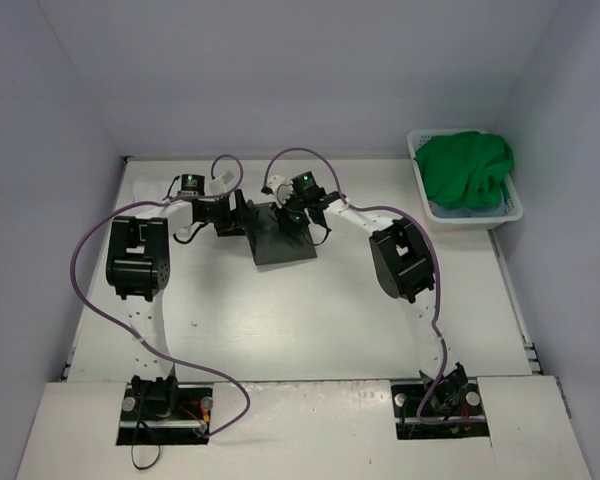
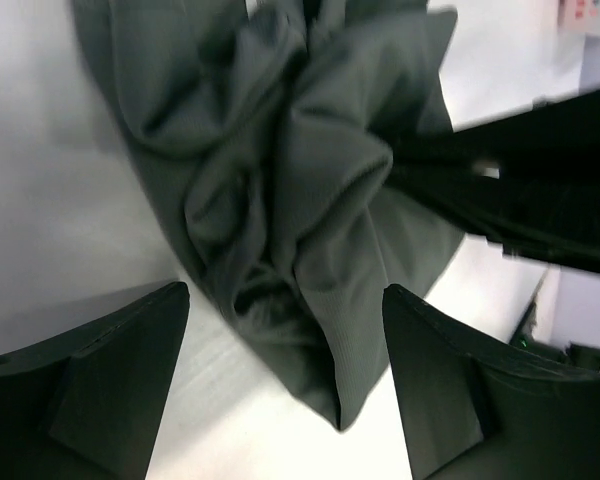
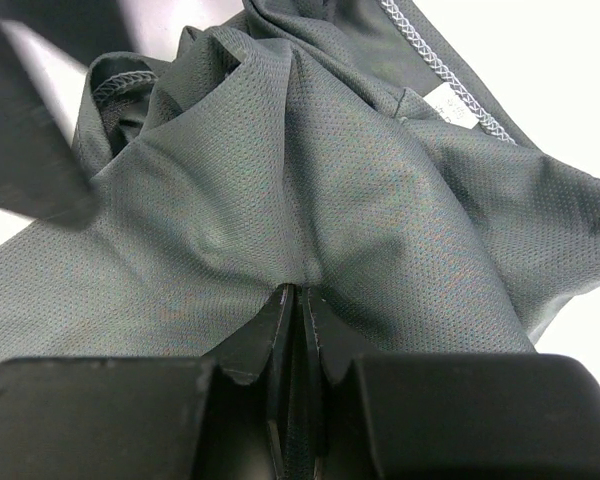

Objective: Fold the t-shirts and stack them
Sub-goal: Smooth out wrinkles on the folded tshirt, then put the neatly folded tshirt into the corner of the board with the left arm

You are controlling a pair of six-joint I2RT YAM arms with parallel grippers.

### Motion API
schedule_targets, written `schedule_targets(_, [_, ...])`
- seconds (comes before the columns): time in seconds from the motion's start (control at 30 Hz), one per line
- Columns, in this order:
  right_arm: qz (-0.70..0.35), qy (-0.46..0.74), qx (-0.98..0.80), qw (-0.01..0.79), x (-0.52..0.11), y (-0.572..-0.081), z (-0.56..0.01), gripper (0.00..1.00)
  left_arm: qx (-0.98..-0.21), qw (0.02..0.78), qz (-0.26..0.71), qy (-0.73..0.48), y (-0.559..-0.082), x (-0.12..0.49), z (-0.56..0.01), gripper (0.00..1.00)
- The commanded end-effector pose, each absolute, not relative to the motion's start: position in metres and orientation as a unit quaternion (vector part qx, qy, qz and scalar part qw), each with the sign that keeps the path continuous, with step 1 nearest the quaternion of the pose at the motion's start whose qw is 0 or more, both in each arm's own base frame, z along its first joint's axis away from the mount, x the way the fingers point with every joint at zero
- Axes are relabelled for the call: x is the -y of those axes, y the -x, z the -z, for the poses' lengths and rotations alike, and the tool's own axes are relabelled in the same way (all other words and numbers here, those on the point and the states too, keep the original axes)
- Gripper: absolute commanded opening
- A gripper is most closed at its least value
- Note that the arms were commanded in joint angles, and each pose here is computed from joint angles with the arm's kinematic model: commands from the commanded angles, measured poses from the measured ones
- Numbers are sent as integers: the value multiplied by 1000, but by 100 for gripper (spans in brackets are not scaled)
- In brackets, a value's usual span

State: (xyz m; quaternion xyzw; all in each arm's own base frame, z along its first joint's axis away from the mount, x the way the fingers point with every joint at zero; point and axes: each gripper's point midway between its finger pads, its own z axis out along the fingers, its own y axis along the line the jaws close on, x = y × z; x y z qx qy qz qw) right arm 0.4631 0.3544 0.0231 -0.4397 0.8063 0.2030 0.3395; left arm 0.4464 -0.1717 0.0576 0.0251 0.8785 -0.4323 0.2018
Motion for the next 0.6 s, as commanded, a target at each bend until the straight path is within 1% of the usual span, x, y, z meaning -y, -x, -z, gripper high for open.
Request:
schedule_targets(0.0, [-205,442,-820,299,-339,-442,-24,4,-907,218,359,-4,-464,161,-31,74])
schedule_targets(0.17, [-208,443,-818,304,-341,-443,-30,4,-922,204,329,-4,-460,170,-13,75])
schedule_targets(0.57, [-212,445,-814,308,-343,-444,-35,4,-916,144,374,-32,-429,224,4,74])
